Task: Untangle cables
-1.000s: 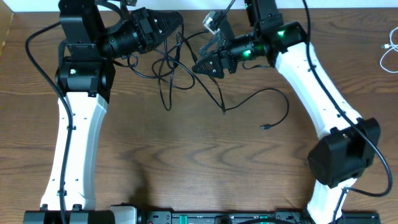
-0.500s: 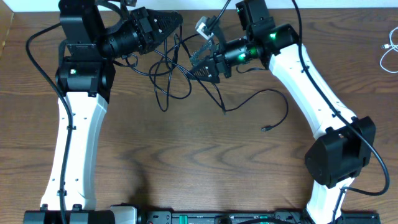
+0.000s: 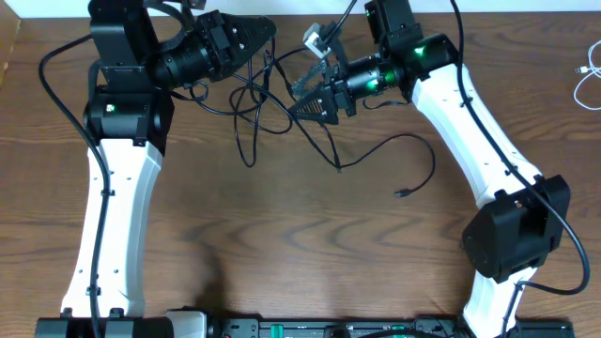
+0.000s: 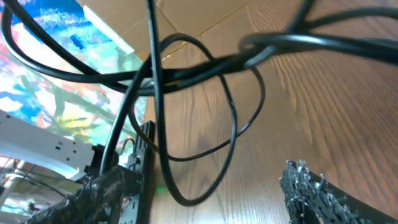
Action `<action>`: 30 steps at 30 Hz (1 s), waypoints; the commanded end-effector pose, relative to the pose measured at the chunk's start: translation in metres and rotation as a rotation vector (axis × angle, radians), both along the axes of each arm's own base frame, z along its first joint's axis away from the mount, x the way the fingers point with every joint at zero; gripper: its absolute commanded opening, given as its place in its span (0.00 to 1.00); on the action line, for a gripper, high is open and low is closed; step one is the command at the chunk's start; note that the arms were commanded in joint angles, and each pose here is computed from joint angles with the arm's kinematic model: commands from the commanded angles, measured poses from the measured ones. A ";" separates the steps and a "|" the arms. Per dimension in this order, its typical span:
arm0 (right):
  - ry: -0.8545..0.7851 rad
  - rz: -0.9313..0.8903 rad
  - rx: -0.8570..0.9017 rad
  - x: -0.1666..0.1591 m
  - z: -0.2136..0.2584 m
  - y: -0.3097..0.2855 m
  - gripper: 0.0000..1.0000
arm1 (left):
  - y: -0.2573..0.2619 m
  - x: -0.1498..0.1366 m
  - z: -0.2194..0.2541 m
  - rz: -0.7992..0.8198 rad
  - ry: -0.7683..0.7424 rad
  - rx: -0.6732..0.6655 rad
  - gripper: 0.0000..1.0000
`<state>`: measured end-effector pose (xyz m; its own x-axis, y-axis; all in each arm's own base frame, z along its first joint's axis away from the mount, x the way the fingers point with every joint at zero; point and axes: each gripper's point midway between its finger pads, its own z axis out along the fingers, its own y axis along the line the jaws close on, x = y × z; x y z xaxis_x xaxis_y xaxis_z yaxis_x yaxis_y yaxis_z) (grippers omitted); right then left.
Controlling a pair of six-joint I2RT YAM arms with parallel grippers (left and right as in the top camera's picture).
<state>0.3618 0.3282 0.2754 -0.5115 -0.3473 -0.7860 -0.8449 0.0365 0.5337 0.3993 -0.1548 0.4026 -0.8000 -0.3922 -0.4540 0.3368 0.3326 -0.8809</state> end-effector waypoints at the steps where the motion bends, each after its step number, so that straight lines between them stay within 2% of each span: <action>1: -0.044 0.064 0.032 -0.013 0.005 0.019 0.77 | 0.000 0.002 0.001 0.004 -0.008 0.000 0.08; 5: -0.045 0.036 -0.026 -0.011 -0.012 0.041 0.66 | -0.001 0.001 0.001 0.000 -0.001 -0.005 0.07; 8: -0.044 -0.024 -0.095 0.001 -0.030 0.045 0.49 | -0.001 0.000 0.001 -0.003 0.007 -0.007 0.07; 9: -0.047 -0.047 -0.119 0.006 -0.035 0.044 0.42 | -0.001 0.000 0.000 -0.004 0.011 -0.007 0.08; 11: -0.053 -0.098 -0.162 0.015 -0.041 0.040 0.06 | -0.001 0.000 -0.001 -0.004 0.016 -0.007 0.08; 12: -0.051 -0.125 -0.179 0.020 -0.043 0.037 0.01 | -0.001 0.000 -0.001 -0.004 0.016 -0.006 0.08; 16: 0.019 -0.337 -0.280 0.055 -0.052 0.006 0.01 | -0.001 0.000 -0.003 -0.009 -0.013 0.016 0.08; 21: 0.206 -0.822 -0.521 0.106 -0.084 -0.085 0.01 | -0.001 -0.001 -0.005 -0.013 -0.030 0.034 0.07; 26: 0.326 -1.103 -0.684 0.120 -0.109 -0.172 0.01 | -0.001 -0.001 -0.005 -0.013 -0.030 0.034 0.07; 30: 0.391 -1.224 -0.738 0.124 -0.124 -0.220 0.01 | -0.001 -0.001 -0.005 -0.013 -0.030 0.034 0.08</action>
<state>0.4784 0.1579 0.1586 -0.9249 0.0493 -0.3771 -0.0944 0.9308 0.3532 0.3982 -0.1546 0.3967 -0.7984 -0.3767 -0.4697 0.3444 0.3542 -0.8694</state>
